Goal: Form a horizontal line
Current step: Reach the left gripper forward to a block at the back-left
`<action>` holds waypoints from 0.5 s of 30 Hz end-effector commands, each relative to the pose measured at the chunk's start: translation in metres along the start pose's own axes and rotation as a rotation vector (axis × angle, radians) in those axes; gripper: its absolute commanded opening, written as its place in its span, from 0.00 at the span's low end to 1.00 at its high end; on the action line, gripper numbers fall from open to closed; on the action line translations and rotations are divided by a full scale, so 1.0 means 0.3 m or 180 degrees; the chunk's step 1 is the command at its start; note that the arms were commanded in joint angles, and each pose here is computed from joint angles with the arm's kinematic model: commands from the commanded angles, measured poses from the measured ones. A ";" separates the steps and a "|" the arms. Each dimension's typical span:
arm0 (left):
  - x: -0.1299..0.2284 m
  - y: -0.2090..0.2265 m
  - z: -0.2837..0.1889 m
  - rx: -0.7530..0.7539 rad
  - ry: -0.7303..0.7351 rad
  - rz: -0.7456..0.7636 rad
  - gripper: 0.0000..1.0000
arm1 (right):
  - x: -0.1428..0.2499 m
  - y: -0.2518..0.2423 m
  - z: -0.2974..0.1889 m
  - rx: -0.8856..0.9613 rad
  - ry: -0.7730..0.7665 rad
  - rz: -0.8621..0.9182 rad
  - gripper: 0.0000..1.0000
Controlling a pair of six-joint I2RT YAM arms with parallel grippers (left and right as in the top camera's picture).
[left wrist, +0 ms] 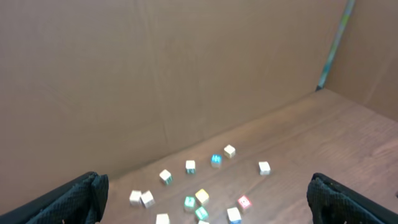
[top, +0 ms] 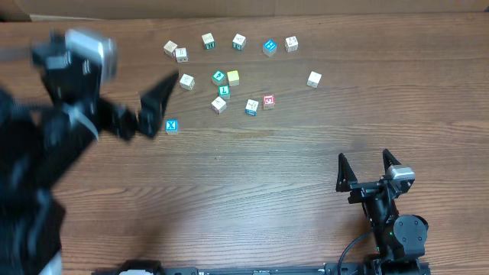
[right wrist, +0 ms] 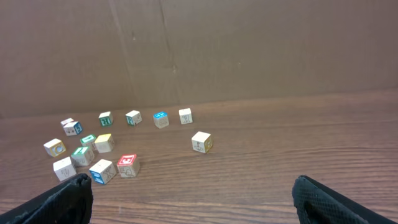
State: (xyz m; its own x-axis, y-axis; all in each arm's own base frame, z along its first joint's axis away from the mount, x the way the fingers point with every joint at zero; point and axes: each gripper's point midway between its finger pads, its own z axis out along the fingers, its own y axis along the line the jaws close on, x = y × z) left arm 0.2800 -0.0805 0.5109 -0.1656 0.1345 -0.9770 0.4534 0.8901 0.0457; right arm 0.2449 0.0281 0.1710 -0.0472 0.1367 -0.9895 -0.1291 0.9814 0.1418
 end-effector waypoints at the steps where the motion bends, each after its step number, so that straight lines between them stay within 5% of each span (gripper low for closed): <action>1: -0.051 0.076 0.130 -0.0024 0.0153 0.0140 1.00 | 0.003 0.004 0.000 -0.0018 -0.0022 -0.0028 1.00; 8: -0.009 0.232 0.409 -0.0184 0.0468 0.0040 1.00 | 0.003 0.004 0.000 -0.0018 -0.0022 -0.0028 1.00; 15: 0.224 0.396 0.701 -0.0436 0.1002 -0.0003 1.00 | 0.003 0.004 0.000 -0.0018 -0.0022 -0.0028 1.00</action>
State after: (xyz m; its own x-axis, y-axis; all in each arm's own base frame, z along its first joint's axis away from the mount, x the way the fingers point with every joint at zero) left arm 0.4781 -0.0704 0.4342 -0.4018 0.1993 -0.8938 0.3796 0.9245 0.0355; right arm 0.2449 0.0282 0.1709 -0.0476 0.1363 -0.9895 -0.1294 0.9815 0.1414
